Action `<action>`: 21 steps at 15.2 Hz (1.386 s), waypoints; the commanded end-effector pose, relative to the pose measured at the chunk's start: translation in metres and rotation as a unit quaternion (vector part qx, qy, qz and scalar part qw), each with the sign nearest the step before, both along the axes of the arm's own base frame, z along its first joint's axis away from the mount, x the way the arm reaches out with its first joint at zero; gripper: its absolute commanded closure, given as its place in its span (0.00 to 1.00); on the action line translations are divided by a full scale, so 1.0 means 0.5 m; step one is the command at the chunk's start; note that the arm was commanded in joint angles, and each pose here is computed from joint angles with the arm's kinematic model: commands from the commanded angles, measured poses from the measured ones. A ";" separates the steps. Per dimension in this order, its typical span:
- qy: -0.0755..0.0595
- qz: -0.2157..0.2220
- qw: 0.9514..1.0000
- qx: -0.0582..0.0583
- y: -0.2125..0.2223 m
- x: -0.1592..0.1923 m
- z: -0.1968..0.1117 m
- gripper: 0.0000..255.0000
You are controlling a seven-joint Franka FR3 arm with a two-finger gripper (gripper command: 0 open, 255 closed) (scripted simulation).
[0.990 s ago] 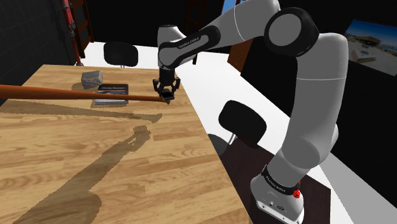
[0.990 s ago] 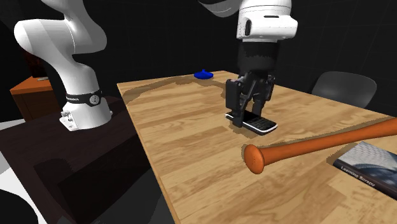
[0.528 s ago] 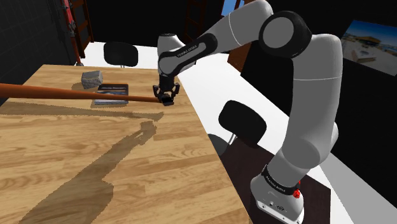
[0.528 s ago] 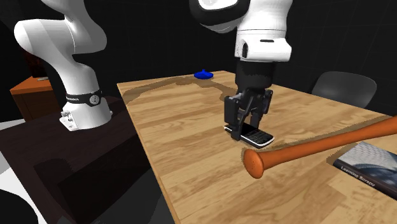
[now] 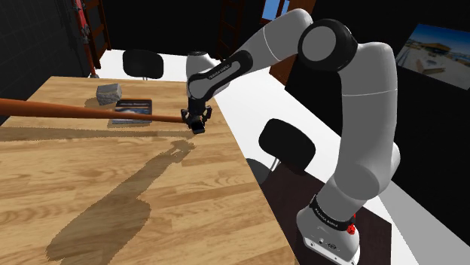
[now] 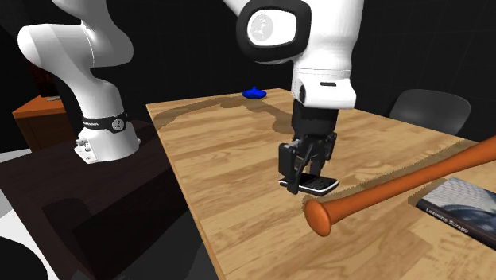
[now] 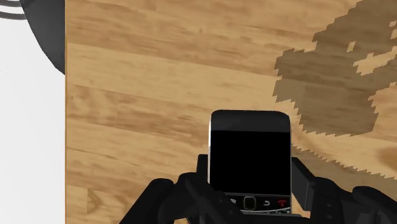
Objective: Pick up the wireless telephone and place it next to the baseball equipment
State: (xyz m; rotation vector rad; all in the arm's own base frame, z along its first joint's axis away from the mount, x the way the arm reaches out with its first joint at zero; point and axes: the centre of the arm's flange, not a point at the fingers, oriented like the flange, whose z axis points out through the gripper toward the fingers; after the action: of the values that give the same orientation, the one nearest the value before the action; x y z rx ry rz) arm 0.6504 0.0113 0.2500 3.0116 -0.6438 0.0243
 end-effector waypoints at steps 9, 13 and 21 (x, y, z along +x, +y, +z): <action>0.001 0.000 1.000 0.000 0.002 0.000 -0.080 1.00; 0.001 0.000 1.000 0.000 0.002 0.000 -0.080 1.00; 0.001 0.000 1.000 0.000 0.004 0.000 -0.053 0.00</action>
State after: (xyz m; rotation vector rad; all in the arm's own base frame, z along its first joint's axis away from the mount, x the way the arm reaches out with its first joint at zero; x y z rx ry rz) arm 0.6500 0.0124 0.2161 3.0115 -0.6437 0.0218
